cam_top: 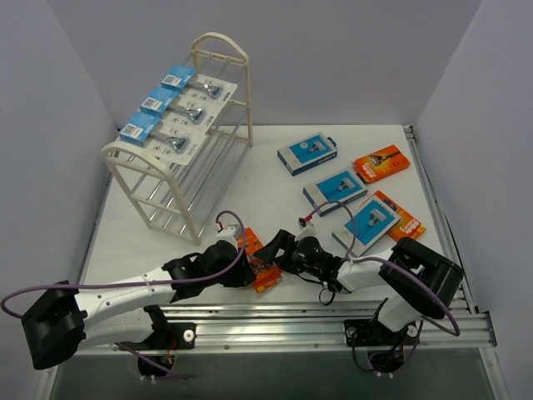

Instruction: Place and organize the shaving razors onto the shelf

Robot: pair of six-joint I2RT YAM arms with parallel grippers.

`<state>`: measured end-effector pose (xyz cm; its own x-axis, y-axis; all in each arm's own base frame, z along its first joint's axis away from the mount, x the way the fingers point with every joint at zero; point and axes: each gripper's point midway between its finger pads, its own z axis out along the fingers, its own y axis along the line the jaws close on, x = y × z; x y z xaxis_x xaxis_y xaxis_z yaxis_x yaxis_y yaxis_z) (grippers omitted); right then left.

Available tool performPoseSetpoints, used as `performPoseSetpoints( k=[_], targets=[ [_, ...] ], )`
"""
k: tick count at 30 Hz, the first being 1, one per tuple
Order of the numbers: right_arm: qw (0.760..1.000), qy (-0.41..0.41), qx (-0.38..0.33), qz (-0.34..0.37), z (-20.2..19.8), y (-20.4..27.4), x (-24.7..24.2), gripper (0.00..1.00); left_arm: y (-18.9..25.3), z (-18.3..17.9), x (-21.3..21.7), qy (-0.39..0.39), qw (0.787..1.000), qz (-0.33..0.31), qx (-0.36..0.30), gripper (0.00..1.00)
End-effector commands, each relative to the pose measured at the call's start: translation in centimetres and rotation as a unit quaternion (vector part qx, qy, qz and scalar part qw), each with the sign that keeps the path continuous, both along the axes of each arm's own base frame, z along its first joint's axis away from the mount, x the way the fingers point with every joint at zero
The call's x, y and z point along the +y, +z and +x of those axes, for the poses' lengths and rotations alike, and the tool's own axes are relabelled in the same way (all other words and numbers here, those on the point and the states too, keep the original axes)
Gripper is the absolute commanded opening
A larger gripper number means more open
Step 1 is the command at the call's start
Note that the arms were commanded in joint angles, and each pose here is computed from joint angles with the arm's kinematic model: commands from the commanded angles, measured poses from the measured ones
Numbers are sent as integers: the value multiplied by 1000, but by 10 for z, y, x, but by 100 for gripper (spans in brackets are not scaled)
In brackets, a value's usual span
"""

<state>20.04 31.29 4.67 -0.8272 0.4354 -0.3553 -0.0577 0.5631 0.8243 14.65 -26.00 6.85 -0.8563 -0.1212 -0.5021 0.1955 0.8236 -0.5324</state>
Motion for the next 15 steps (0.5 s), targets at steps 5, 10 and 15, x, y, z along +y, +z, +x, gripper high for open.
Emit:
performPoseSetpoints(
  k=[5,10,15],
  targets=[
    [988,120,16,101,-60,47,48,77,103,52,-52,24,981,-139,-130,39],
    [985,130,16,109,-69,51,52,77,120,53,-57,13,978,-152,-144,39],
    [983,132,17,130,-71,62,54,80,130,55,-68,0,976,-158,-152,39]
  ],
)
